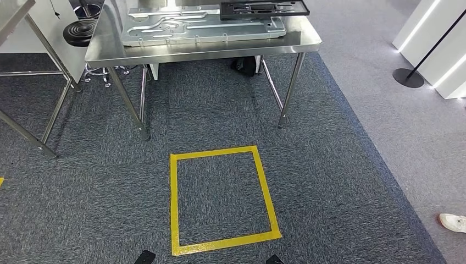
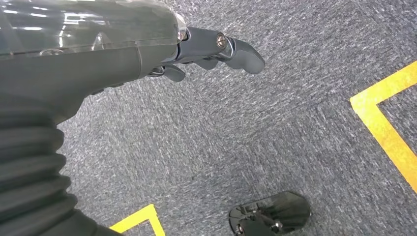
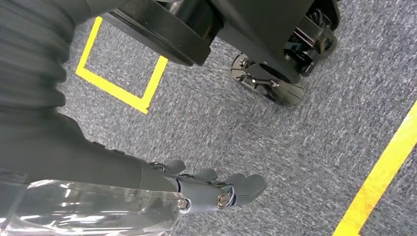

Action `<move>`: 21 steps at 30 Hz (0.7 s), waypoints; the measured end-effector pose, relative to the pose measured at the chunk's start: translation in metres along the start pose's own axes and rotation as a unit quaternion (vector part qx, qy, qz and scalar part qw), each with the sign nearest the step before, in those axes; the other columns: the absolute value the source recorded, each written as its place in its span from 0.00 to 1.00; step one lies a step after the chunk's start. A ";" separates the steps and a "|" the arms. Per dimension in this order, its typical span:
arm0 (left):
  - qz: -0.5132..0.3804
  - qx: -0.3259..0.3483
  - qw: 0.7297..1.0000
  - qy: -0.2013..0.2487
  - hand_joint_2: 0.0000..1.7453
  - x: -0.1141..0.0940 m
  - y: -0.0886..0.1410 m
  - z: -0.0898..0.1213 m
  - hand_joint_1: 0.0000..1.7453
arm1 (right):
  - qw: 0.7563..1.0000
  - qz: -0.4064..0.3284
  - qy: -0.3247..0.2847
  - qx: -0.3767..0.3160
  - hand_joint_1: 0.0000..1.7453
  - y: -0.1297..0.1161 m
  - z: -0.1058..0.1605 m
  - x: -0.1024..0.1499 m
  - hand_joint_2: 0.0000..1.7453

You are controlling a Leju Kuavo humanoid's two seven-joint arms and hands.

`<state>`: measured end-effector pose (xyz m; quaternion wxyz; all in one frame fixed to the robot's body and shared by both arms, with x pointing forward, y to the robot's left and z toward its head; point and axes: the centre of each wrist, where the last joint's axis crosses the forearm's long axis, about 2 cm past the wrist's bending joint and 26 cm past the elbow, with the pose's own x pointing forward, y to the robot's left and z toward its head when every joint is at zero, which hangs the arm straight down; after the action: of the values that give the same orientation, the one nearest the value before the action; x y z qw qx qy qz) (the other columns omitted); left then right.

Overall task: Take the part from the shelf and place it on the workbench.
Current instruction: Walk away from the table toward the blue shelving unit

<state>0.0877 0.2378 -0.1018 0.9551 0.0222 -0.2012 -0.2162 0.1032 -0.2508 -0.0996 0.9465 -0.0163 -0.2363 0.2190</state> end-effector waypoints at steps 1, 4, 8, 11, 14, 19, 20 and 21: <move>0.000 0.000 1.000 0.000 1.00 0.000 0.000 0.000 0.00 | 1.000 0.000 0.000 0.000 0.00 0.000 0.000 0.000 1.00; 0.000 0.000 1.000 0.000 0.50 0.000 0.000 0.000 0.00 | 1.000 -0.001 -0.001 0.000 0.00 0.000 0.000 0.000 1.00; -0.001 0.000 1.000 0.001 0.00 0.000 0.000 0.000 0.00 | 1.000 -0.003 -0.001 0.000 0.00 0.000 0.000 0.000 0.25; -0.003 0.004 1.000 0.008 0.00 0.000 0.000 0.000 0.00 | 1.000 -0.009 -0.001 0.000 0.00 0.000 0.000 -0.001 0.00; -0.004 0.008 1.000 0.016 0.00 -0.002 -0.001 0.000 0.00 | 1.000 -0.022 0.002 -0.003 0.00 0.001 0.001 -0.003 0.00; -0.006 0.008 1.000 0.026 0.75 -0.009 -0.004 0.002 0.00 | 0.999 -0.049 0.012 -0.010 0.00 0.001 0.003 -0.010 0.50; -0.006 0.008 1.000 0.027 1.00 -0.009 -0.004 0.002 0.00 | 0.998 -0.053 0.014 -0.011 0.00 0.001 0.003 -0.012 0.25; -0.006 0.008 1.000 0.028 1.00 -0.010 -0.004 0.002 0.00 | 0.998 -0.056 0.017 -0.012 0.00 0.001 0.003 -0.014 0.25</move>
<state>0.0768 0.2383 -0.1038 0.9587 0.0373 -0.1764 -0.2200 0.0901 -0.2557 -0.1028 0.9609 -0.0178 -0.2237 0.1620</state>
